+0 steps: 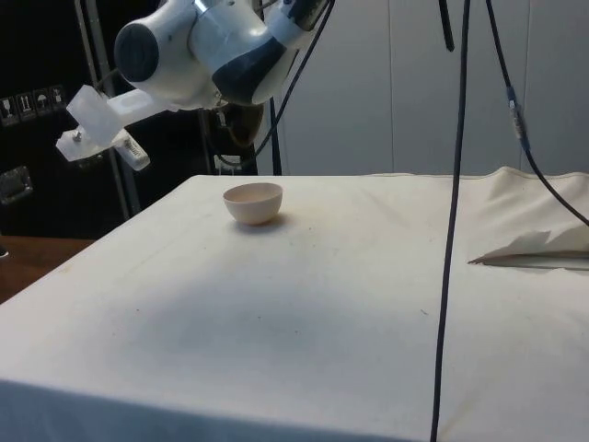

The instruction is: Pour the coffee beans from the cup into the bowl.

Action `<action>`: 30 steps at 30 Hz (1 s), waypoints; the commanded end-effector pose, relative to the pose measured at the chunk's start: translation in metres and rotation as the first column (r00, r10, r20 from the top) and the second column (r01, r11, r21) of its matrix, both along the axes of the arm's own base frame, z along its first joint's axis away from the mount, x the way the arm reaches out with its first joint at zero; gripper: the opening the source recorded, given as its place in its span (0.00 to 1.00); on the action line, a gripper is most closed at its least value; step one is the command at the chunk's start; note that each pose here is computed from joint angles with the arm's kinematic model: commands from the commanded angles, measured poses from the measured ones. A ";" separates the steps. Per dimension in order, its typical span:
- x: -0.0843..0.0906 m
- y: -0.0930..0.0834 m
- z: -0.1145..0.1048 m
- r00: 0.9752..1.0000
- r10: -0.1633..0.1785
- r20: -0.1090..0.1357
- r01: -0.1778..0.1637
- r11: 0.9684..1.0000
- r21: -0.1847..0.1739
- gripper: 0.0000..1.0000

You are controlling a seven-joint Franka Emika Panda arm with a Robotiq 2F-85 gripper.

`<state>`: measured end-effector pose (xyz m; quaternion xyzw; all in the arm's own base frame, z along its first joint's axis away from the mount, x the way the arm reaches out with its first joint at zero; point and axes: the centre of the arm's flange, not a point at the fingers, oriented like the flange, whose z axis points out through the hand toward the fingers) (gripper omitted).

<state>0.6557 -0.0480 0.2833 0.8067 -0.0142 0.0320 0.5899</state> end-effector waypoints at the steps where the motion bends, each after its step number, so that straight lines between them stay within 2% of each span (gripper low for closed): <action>1: 0.000 0.002 -0.002 1.000 0.002 -0.002 -0.002 1.000 -0.013 0.00; 6: 0.000 0.006 -0.003 1.000 0.005 0.001 -0.005 0.999 -0.044 0.00; 7: 0.000 0.006 -0.003 1.000 0.003 0.002 -0.003 0.999 -0.041 0.00; 8: 0.000 0.008 -0.004 1.000 0.007 0.001 -0.007 0.998 -0.059 0.00; 16: -0.001 0.013 -0.008 1.000 0.012 0.003 -0.011 0.994 -0.111 0.00; 17: -0.002 0.012 -0.007 1.000 0.009 0.003 -0.009 0.995 -0.102 0.00; 18: -0.001 0.014 -0.008 1.000 0.011 0.003 -0.010 0.992 -0.123 0.00; 22: -0.002 0.017 -0.011 1.000 0.015 0.004 -0.014 0.989 -0.149 0.00; 25: -0.003 0.020 -0.012 1.000 0.017 0.004 -0.016 0.985 -0.174 0.00; 26: -0.003 0.018 -0.012 1.000 0.014 0.004 -0.013 0.987 -0.160 0.00; 28: -0.003 0.020 -0.013 1.000 0.017 0.004 -0.016 0.982 -0.187 0.00; 30: -0.003 0.022 -0.014 1.000 0.019 0.006 -0.017 0.980 -0.200 0.00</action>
